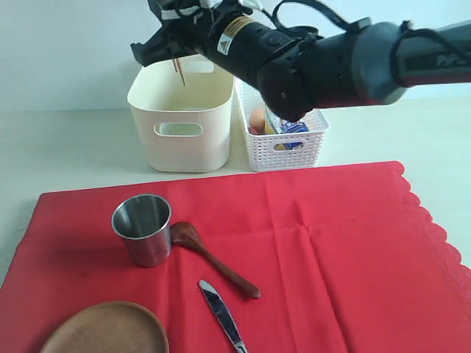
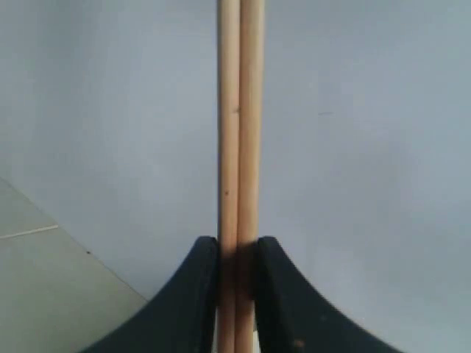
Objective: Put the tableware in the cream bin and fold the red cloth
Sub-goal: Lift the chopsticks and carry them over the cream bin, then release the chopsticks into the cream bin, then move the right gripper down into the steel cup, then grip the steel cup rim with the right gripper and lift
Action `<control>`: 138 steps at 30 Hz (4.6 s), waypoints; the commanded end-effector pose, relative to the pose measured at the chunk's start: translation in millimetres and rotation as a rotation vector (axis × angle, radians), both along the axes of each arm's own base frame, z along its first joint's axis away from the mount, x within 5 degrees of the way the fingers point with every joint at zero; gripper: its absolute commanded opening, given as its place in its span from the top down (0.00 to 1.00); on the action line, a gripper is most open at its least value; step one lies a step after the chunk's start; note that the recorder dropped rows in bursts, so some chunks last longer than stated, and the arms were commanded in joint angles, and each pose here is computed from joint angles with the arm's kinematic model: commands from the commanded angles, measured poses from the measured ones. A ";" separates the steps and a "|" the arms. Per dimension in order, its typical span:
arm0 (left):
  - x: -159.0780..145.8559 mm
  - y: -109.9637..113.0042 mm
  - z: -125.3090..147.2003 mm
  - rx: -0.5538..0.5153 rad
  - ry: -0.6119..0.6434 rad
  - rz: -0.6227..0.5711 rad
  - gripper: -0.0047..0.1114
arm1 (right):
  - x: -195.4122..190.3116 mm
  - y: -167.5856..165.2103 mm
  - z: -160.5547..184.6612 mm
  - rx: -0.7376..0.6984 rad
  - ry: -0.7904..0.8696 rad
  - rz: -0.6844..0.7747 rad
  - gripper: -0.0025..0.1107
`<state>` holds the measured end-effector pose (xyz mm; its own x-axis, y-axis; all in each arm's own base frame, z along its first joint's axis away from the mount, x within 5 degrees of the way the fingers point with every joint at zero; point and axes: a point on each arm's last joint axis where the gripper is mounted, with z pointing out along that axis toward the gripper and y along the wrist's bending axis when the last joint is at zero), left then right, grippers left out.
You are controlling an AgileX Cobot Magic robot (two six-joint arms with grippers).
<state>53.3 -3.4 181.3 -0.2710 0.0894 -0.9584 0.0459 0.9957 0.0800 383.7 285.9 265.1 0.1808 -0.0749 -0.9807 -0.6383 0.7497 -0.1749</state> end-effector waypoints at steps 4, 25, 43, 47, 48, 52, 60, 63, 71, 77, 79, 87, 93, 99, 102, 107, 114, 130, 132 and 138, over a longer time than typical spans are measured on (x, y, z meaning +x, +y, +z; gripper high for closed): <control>-0.1 0.4 0.0 0.004 -0.011 0.005 0.96 | 28.3 6.3 -37.1 -0.032 -0.032 -0.108 0.98; -0.1 0.1 0.0 0.004 -0.011 0.000 0.96 | 44.4 -4.5 -96.6 -0.178 0.198 -0.292 0.48; -0.1 0.1 0.0 0.004 -0.011 0.000 0.96 | -43.8 -17.4 43.3 -0.374 0.541 0.160 0.45; -0.1 0.1 0.0 0.004 -0.011 0.000 0.96 | -57.0 -25.8 45.7 -0.477 0.625 0.185 0.45; -0.1 0.1 0.0 0.004 -0.011 0.000 0.96 | -60.4 -27.8 44.6 -0.506 0.657 0.193 0.45; -0.1 0.1 0.0 0.004 -0.011 0.000 0.96 | -66.8 -30.8 42.4 -0.526 0.744 0.201 0.45; -0.1 0.1 0.0 0.004 -0.011 0.000 0.96 | -75.6 -31.8 37.3 -0.552 0.853 0.235 0.45; -0.1 0.1 0.0 0.004 -0.011 0.000 0.96 | -76.3 -31.3 37.4 -0.526 0.884 0.228 0.45; -0.1 0.1 0.0 0.004 -0.011 0.000 0.96 | -79.0 -30.3 24.6 -0.496 0.942 0.233 0.45; -0.1 0.1 0.0 0.004 -0.011 0.000 0.96 | -75.4 -22.0 16.5 -0.406 1.002 0.248 0.45; -0.1 0.1 0.0 0.004 -0.011 0.000 0.96 | -72.8 -17.4 12.9 -0.347 1.030 0.253 0.45; -0.1 0.1 0.0 0.004 -0.011 0.000 0.96 | -64.0 -8.3 -6.3 -0.365 0.979 0.305 0.45; -0.1 0.1 0.0 0.004 -0.011 0.000 0.96 | -59.6 -8.1 -19.7 -0.478 0.913 0.328 0.45; -0.1 0.1 0.0 0.004 -0.011 0.000 0.96 | -57.6 -14.4 -26.9 -0.592 0.889 0.296 0.45; -0.1 0.1 0.0 0.004 -0.011 0.000 0.96 | -55.8 -13.9 -28.2 -0.588 0.880 0.286 0.45; -0.1 0.1 0.0 0.004 -0.011 0.000 0.96 | -48.2 -10.5 -33.3 -0.539 0.857 0.248 0.45; -0.1 0.1 0.0 0.004 -0.011 0.000 0.96 | -32.7 2.2 -51.9 -0.517 0.882 0.253 0.45; -0.1 0.1 0.0 0.004 -0.011 0.000 0.96 | -37.1 39.8 -97.9 -0.659 0.938 0.353 0.45; -0.1 0.1 0.0 0.004 -0.011 0.000 0.96 | -36.8 39.3 -100.6 -0.672 0.938 0.353 0.45; -0.1 0.1 0.0 0.004 -0.011 0.000 0.96 | -35.9 31.2 -107.8 -0.791 0.934 0.318 0.56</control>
